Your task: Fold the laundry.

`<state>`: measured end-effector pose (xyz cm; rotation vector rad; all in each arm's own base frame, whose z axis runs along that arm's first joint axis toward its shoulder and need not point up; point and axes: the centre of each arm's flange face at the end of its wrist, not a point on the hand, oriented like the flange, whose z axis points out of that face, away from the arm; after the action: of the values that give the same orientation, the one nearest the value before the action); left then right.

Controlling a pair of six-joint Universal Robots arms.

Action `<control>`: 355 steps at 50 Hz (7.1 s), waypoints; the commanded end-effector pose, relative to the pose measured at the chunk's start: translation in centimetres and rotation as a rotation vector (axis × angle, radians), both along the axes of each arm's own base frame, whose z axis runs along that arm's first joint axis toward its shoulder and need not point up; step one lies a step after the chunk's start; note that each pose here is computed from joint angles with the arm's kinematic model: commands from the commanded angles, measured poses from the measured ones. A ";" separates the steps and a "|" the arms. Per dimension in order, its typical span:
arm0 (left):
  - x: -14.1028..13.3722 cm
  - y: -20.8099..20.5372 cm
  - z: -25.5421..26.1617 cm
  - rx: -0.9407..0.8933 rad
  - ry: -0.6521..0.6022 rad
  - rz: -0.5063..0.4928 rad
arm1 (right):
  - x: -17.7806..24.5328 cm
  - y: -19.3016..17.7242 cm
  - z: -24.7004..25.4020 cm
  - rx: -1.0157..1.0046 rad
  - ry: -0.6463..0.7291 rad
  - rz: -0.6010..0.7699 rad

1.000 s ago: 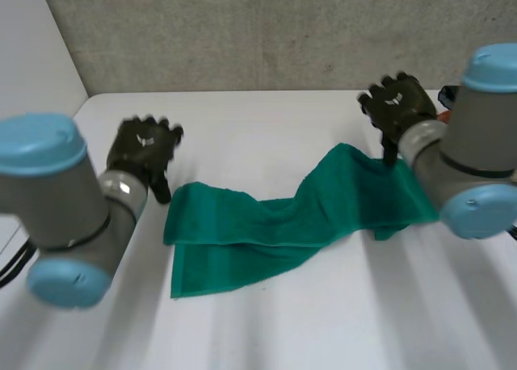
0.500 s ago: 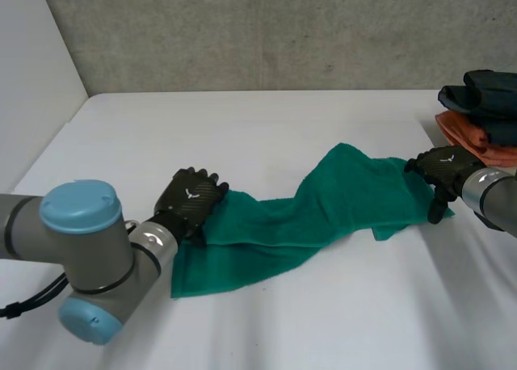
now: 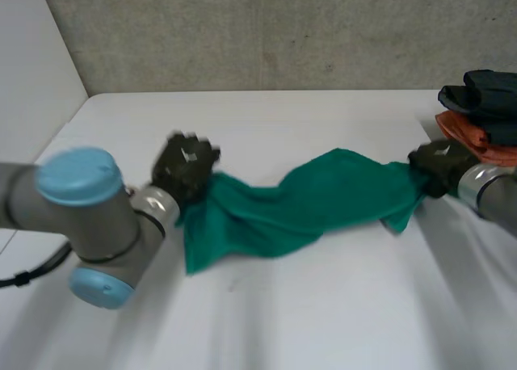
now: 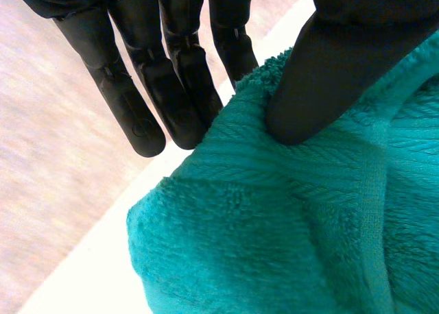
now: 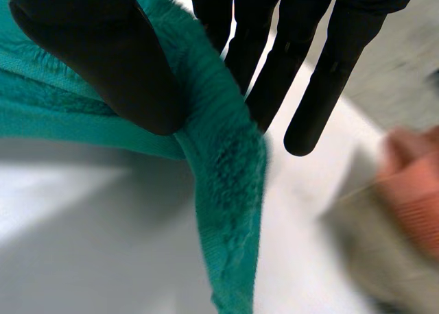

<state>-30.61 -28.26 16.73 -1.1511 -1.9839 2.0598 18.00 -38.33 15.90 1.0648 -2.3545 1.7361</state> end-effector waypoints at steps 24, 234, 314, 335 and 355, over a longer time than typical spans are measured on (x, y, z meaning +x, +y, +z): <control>3.3 -2.8 6.4 0.154 -0.030 0.067 | 1.0 4.4 11.1 0.140 0.171 0.093; 11.6 3.8 -2.3 0.229 -0.165 0.196 | -0.3 7.4 -0.7 0.183 -0.144 -0.143; 8.5 -1.4 -0.2 0.064 -0.114 0.170 | -0.1 7.8 -0.6 0.155 0.121 -0.067; 13.3 9.9 1.5 0.461 -0.284 0.076 | -1.6 13.6 1.7 0.257 0.523 0.111; 7.8 -5.0 -1.0 0.054 -0.151 0.243 | 4.2 -0.2 0.3 -0.157 0.361 -0.026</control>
<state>-21.02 -30.80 17.42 -1.1577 -2.3554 2.0342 20.99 -35.37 17.15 1.2143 -2.0596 1.4517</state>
